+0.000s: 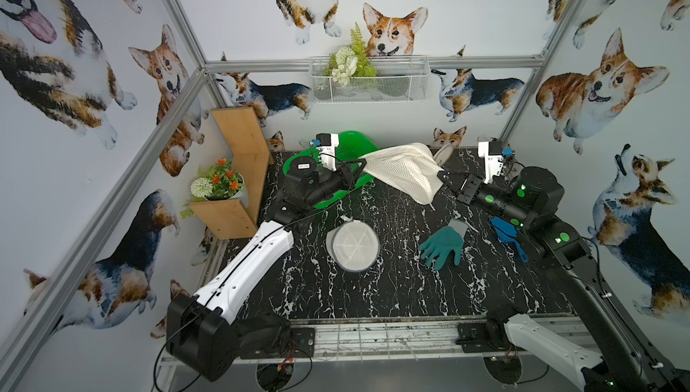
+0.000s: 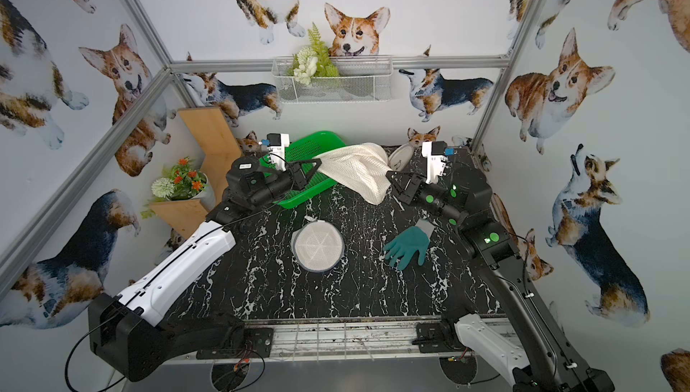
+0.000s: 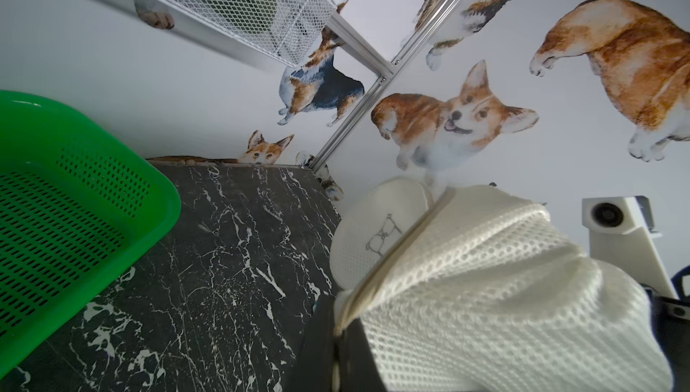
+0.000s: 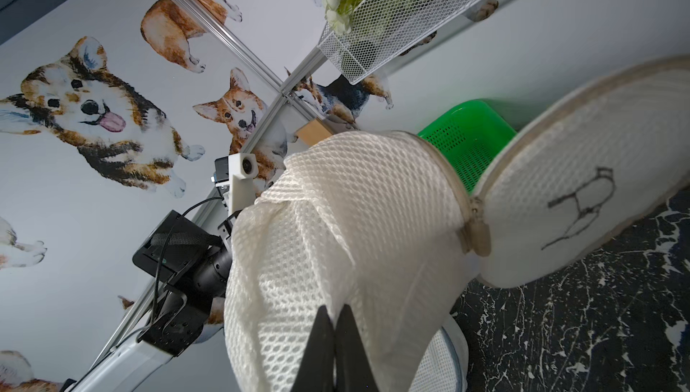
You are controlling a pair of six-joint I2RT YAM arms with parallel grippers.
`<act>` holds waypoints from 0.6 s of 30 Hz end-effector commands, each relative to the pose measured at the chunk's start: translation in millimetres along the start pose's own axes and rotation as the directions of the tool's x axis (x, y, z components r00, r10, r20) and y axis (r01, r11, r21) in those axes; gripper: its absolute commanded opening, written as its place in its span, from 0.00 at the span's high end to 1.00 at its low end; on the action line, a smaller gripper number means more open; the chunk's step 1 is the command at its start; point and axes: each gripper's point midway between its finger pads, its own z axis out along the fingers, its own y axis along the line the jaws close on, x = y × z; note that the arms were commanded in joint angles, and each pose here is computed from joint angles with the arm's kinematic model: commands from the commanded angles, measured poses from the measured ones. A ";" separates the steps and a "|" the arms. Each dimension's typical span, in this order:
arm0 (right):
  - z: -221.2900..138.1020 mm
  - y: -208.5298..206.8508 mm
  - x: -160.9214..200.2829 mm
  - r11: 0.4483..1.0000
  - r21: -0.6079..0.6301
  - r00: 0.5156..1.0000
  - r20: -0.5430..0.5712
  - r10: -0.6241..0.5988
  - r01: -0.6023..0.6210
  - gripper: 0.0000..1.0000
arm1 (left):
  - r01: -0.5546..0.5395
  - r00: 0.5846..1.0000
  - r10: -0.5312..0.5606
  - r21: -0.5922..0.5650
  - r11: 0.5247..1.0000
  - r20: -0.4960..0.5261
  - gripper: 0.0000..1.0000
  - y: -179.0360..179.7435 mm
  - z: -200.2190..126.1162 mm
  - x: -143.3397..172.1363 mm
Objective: Turn the laundry bag inside out
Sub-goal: Turn over the laundry bag.
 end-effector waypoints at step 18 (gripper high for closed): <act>37.5 1.8 -9.8 0.994 -0.098 0.997 0.052 0.053 -0.048 1.00 | -0.182 0.973 0.215 0.302 0.936 -0.079 1.00 -91.0 37.8 37.4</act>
